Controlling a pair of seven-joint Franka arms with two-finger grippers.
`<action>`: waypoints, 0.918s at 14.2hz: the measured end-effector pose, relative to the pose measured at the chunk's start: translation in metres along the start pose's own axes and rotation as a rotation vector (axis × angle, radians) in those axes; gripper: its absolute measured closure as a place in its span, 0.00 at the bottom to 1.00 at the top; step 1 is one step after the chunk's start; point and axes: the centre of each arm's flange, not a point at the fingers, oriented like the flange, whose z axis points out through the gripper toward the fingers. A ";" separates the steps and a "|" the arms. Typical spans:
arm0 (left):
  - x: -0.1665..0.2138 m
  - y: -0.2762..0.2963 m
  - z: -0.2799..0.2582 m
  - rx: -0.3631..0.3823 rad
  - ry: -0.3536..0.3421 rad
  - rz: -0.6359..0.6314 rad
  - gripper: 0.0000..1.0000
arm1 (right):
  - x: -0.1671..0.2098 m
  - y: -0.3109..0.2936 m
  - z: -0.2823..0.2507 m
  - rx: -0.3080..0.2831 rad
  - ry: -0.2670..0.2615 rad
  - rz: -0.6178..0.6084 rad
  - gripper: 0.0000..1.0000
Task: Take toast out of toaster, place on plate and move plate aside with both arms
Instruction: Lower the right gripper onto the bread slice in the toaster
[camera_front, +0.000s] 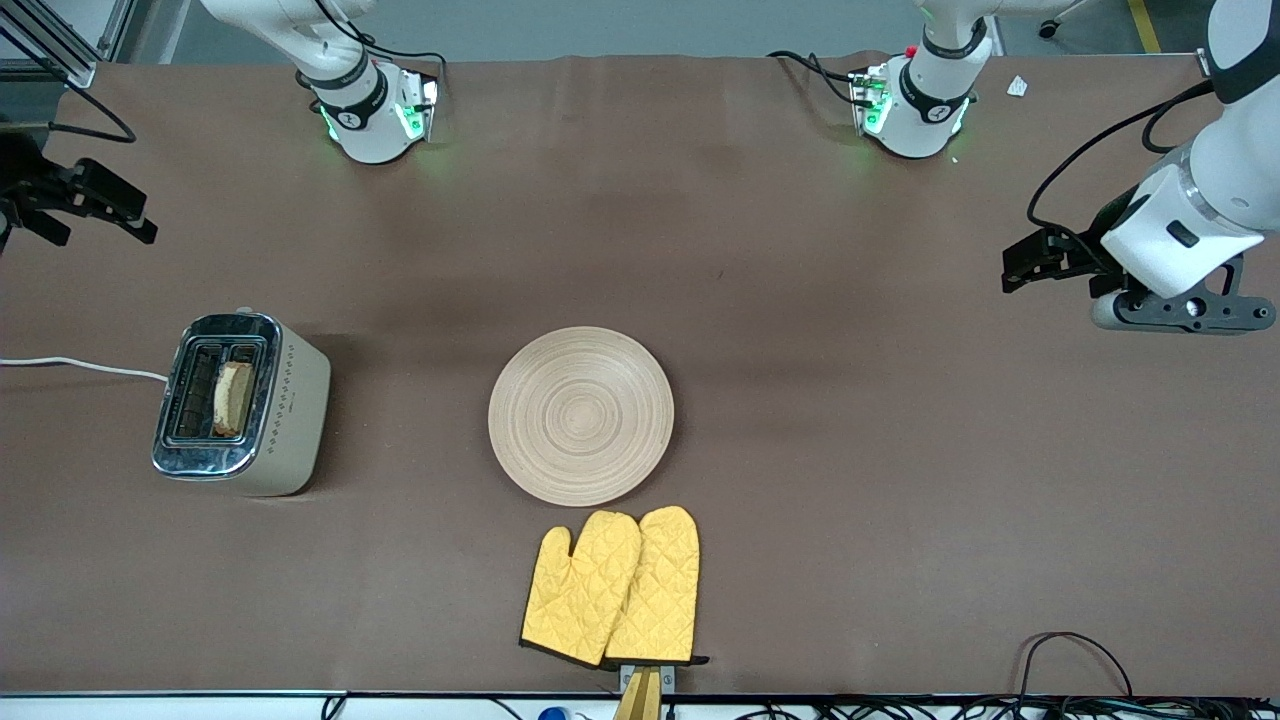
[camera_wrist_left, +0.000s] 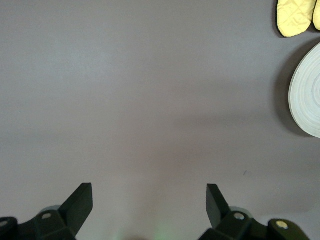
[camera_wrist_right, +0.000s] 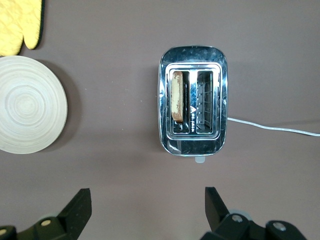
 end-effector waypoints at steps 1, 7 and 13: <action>0.002 0.001 0.001 -0.003 0.006 0.002 0.00 | 0.009 0.001 0.014 -0.007 -0.018 0.002 0.00; 0.026 0.030 0.049 -0.046 -0.050 0.047 0.00 | 0.078 0.015 0.142 -0.052 -0.099 0.023 0.00; 0.042 0.047 0.092 -0.213 -0.145 0.041 0.00 | 0.113 0.032 0.242 -0.075 -0.127 0.043 0.12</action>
